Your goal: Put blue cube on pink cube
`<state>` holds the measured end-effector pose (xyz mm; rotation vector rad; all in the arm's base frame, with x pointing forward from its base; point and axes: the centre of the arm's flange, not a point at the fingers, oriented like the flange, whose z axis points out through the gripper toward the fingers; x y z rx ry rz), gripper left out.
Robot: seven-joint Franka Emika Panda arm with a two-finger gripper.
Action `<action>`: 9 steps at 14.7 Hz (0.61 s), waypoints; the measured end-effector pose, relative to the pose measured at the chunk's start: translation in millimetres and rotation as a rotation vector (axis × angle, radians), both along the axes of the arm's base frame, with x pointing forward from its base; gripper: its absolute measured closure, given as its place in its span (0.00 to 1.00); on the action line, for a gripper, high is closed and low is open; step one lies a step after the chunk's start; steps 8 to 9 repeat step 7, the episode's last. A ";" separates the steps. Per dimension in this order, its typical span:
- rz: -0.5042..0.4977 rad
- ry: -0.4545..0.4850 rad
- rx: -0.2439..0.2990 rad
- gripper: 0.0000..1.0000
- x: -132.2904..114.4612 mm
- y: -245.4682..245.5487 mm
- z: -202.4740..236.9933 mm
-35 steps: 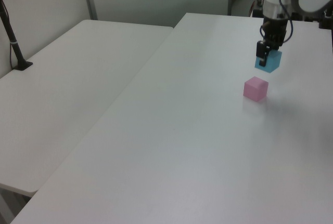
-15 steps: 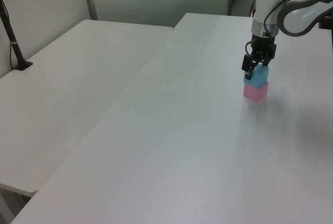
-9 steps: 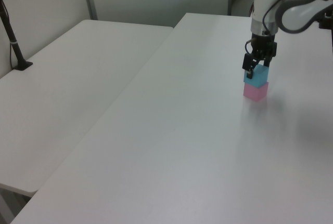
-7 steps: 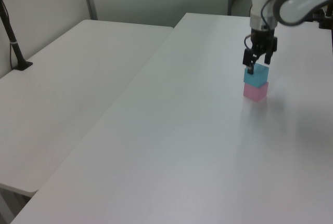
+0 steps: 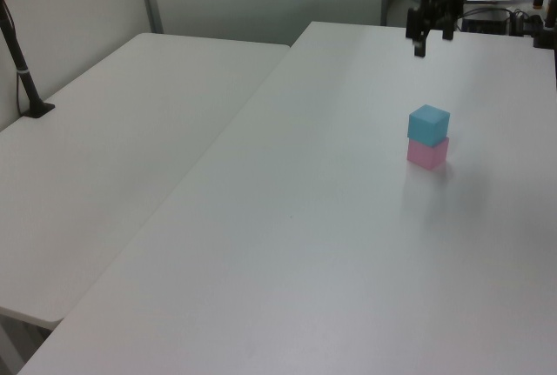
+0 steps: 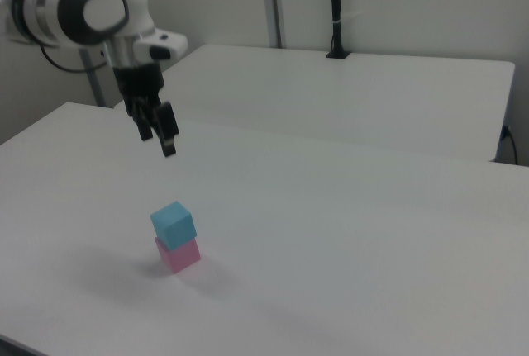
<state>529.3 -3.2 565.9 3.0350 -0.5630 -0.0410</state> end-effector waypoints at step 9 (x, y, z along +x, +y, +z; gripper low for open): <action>0.331 -0.034 0.003 0.00 14.2 4.4 58.6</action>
